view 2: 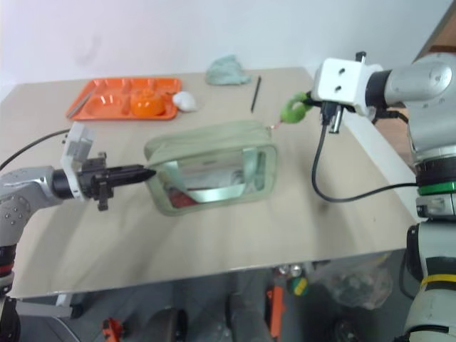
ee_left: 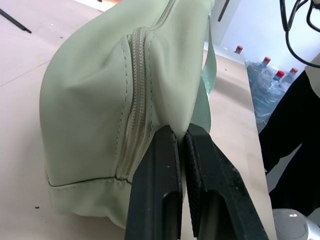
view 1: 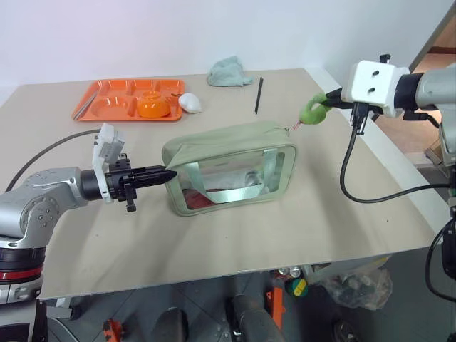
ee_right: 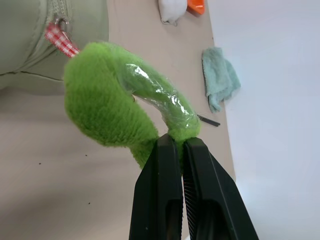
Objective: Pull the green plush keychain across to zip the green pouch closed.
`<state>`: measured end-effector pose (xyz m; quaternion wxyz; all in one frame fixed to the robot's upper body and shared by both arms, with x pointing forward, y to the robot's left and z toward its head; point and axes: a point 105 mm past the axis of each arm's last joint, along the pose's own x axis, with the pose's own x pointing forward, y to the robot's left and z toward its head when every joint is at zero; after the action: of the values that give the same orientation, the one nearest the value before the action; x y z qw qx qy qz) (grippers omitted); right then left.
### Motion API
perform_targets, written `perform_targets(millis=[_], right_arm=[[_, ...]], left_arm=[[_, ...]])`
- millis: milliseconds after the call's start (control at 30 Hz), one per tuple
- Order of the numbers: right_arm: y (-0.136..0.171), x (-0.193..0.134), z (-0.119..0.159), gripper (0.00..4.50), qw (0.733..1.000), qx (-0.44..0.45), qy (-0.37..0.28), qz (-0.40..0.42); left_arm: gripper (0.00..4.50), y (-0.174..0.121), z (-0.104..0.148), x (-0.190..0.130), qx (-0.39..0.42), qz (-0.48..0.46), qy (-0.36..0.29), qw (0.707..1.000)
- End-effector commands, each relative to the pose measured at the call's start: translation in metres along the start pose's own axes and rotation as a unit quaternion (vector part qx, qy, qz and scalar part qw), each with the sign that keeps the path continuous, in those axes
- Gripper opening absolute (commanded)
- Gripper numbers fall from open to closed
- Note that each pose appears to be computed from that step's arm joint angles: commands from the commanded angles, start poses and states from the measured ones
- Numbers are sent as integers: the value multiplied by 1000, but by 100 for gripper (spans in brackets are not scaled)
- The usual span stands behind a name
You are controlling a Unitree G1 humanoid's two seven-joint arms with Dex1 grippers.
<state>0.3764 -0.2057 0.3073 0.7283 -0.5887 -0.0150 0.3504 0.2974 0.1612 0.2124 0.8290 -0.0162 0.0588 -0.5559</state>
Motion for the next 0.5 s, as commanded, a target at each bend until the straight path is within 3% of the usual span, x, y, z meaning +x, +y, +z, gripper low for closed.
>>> perform_targets(millis=[33, 200, 500], right_arm=[[34, 12, -12, 2, 999, -5, 20, 42], [92, 47, -40, 2, 991, -22, 62, 114], [105, 80, -56, 2, 991, -53, 84, 91]], left_arm=[[0, 0, 10, -8, 20, 7, 2, 1000], [0, 0, 10, -8, 20, 3, 8, 1000], [0, -2, 11, -7, 19, -4, 13, 1000]])
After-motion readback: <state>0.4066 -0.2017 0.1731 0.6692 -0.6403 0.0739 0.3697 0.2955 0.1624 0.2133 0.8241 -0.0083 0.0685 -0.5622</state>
